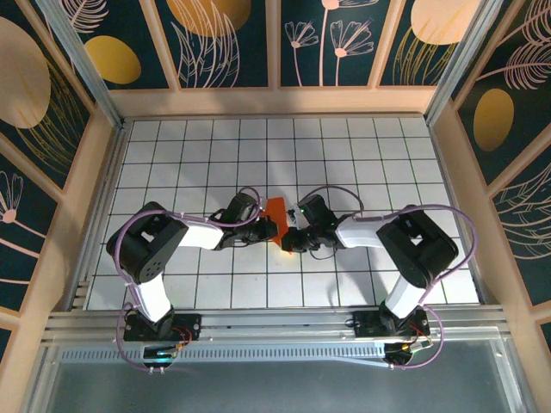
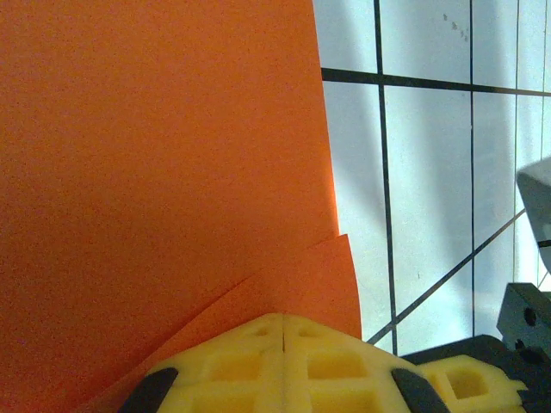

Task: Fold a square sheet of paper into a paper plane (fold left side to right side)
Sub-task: Third fold the triangle at the center of the table.

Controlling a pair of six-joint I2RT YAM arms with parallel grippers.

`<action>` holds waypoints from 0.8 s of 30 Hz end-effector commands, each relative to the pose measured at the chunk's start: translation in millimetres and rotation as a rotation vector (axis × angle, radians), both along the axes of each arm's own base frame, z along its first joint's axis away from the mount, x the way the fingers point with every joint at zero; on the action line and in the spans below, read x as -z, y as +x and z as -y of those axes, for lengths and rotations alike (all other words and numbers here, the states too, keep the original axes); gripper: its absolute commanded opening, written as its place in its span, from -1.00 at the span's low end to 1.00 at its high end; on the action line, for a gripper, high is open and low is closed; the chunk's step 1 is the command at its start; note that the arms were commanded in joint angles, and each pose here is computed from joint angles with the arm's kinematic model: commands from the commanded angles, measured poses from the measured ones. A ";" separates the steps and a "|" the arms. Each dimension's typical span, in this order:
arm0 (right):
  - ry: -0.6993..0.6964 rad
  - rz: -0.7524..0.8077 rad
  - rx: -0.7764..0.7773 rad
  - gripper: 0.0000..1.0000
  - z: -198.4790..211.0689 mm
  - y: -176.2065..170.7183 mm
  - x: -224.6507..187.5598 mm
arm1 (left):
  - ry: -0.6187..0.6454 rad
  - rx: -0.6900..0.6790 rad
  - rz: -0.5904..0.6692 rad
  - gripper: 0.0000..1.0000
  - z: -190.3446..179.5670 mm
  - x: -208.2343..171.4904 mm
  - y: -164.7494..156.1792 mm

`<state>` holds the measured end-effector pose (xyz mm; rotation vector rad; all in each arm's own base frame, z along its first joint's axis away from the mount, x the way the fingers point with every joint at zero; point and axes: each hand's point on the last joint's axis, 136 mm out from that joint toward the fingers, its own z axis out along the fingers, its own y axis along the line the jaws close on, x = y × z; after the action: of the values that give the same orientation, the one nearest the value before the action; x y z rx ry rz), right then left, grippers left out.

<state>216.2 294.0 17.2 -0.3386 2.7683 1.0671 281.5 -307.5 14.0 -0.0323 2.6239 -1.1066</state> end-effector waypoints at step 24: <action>0.077 0.433 0.167 0.18 54.0 95.7 -77.3 | -0.010 -0.028 0.074 -0.64 11.7 -32.0 61.1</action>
<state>293.3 234.1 87.9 -0.2345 2.4179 0.9458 334.7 -315.0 23.1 -0.0616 2.5906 -1.0533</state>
